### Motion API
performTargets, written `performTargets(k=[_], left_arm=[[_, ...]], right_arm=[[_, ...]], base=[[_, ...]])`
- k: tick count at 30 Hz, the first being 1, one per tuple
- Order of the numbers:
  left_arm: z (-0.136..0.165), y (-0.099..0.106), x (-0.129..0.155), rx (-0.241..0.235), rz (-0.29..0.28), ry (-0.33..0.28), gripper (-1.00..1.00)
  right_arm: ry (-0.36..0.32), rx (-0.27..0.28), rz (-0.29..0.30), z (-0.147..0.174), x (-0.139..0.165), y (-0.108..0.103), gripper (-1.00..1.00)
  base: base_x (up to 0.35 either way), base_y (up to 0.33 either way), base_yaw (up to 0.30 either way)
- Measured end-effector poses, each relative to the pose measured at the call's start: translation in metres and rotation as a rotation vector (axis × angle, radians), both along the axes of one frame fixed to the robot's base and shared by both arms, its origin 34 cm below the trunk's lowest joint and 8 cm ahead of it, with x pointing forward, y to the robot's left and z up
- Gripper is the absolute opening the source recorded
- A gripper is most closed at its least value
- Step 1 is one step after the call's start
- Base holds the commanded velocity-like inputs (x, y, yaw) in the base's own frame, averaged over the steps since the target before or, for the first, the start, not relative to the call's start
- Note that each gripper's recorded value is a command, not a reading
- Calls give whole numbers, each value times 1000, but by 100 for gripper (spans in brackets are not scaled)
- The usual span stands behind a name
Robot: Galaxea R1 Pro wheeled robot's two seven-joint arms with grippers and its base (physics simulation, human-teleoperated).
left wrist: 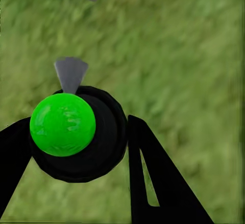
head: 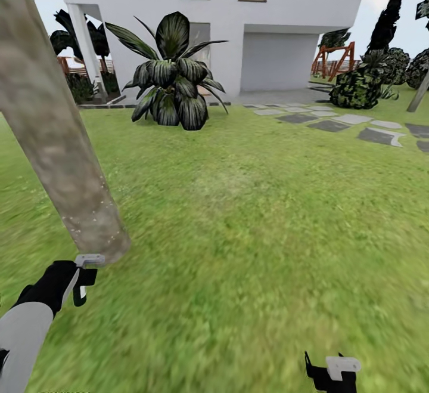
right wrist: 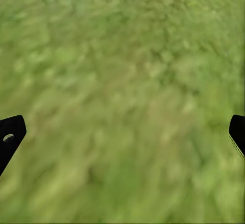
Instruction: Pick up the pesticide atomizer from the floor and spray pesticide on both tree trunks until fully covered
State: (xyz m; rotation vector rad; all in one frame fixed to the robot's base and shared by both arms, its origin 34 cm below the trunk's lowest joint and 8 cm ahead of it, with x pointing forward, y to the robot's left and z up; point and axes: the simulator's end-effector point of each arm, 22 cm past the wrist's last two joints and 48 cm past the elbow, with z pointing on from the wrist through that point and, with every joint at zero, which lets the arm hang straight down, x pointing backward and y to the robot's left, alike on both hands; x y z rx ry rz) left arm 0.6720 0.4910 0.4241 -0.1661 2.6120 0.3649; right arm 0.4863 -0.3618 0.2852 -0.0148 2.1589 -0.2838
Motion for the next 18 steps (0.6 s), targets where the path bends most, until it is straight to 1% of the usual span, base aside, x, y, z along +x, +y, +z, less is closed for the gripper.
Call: performTargets(k=[11,18], left_arm=[[0,0,0,0,0,-1,-100],[0,0,0,0,0,-1,-100]], right_arm=[[0,0,0,0,0,0,100],[0,0,0,0,0,0,100]], base=[[111,-268,267],[100,-268,32]])
